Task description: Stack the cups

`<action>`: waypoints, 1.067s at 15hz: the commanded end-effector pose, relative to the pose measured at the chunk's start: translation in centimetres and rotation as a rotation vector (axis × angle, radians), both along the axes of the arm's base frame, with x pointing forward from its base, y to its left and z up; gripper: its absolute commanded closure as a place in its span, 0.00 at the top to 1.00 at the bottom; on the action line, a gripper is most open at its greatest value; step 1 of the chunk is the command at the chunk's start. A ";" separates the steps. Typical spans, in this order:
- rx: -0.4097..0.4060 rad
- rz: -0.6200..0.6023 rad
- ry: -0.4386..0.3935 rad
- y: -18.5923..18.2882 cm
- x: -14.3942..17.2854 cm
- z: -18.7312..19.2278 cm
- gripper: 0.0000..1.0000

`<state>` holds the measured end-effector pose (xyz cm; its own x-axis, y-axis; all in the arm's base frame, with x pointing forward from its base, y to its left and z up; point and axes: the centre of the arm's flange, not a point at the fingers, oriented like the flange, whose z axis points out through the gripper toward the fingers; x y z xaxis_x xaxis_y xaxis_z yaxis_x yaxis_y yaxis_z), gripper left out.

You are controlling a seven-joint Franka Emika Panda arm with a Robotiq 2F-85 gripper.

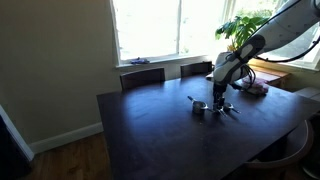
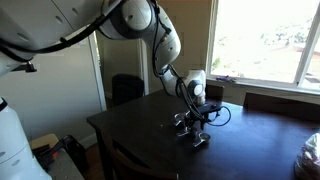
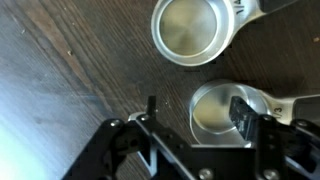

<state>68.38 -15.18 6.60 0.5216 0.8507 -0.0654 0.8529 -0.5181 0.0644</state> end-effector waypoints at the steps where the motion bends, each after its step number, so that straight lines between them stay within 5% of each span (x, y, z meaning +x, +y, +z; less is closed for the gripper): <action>1: 0.018 0.029 -0.016 -0.6 -0.4 -0.3 0.47; 7: 0.020 0.065 -0.024 -0.6 -0.8 -0.1 0.08; 10: 0.029 0.101 -0.008 -0.7 -1.0 0.1 0.02; 16: 0.054 0.203 0.009 -1.2 -1.0 1.8 0.06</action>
<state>68.37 -15.82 6.66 0.3810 0.9233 -0.0489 0.9240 -0.3782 0.0566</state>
